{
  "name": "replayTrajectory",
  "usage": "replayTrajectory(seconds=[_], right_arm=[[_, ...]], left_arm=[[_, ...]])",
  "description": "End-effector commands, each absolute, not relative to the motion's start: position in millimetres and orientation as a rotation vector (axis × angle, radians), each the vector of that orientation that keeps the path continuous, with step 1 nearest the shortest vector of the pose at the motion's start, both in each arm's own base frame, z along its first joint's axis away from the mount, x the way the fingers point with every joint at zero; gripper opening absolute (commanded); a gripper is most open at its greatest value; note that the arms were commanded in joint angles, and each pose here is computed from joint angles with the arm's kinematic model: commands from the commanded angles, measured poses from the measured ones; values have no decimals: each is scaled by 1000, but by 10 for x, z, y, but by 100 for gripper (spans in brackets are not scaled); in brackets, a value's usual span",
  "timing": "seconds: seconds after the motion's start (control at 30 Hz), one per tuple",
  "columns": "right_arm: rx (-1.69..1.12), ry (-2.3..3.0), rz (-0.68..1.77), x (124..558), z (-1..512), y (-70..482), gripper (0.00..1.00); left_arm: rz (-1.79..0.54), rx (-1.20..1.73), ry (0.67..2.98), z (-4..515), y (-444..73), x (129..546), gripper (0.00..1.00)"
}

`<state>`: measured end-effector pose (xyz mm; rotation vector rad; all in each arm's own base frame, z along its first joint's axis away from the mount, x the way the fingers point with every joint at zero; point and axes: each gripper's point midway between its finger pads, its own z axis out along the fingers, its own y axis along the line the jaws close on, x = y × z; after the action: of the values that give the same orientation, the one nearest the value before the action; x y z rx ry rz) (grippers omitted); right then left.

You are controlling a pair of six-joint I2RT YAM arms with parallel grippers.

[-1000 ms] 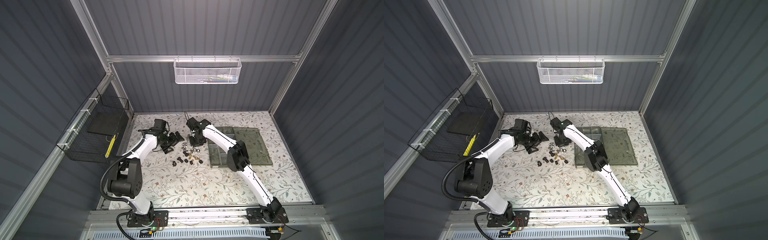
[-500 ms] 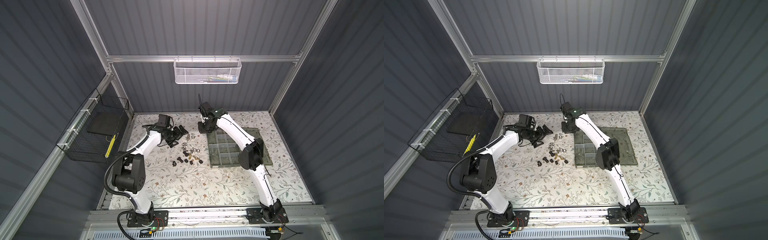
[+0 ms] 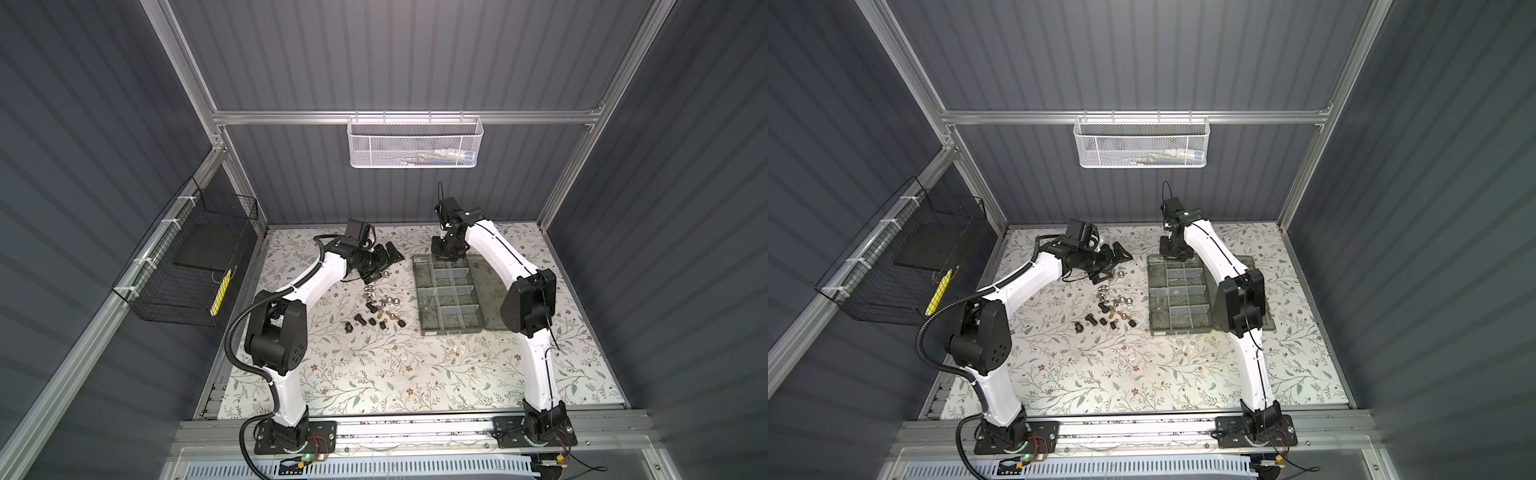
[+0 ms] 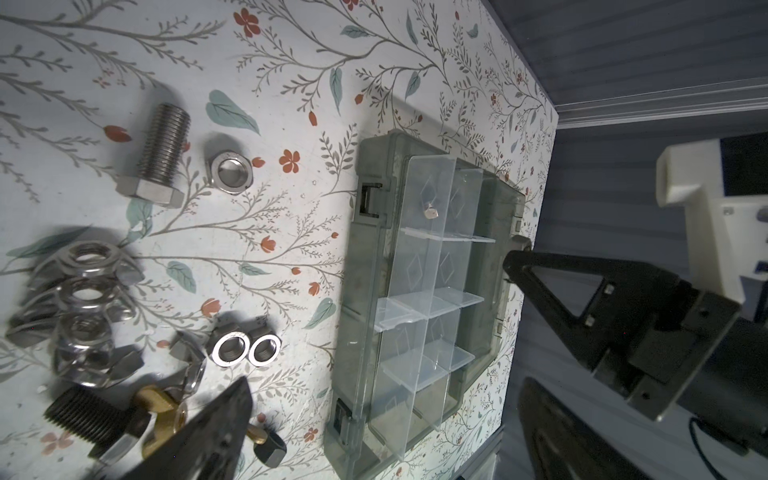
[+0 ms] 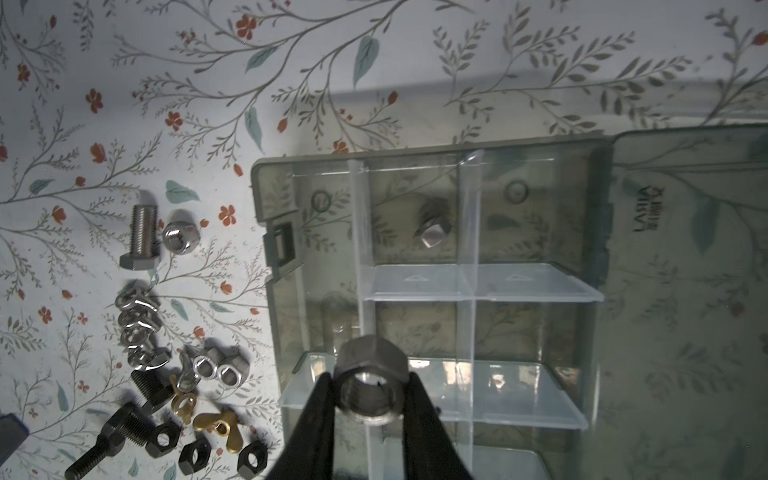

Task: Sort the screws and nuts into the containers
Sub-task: 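Lift the held nut and carry it over the box compartment with the right gripper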

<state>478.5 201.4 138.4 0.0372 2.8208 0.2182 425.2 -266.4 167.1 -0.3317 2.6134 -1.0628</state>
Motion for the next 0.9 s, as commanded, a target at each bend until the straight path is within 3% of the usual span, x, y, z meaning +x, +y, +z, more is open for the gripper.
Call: replayTrajectory(seconds=[0.0, 0.47, 0.87], right_arm=[[79, 2812, 204, 4875, 1336, 1907, 22], [137, 2871, 227, 5012, 817, 1926, 23], [158, 2934, 216, 5030, 473, 1947, 30]], left_arm=[[-1050, -320, 2611, 1722, -2657, 4284, 100], [-1019, -300, 2624, 1752, -2617, 4237, 100], [-968, -276, 2636, 1770, -2547, 4176, 100]])
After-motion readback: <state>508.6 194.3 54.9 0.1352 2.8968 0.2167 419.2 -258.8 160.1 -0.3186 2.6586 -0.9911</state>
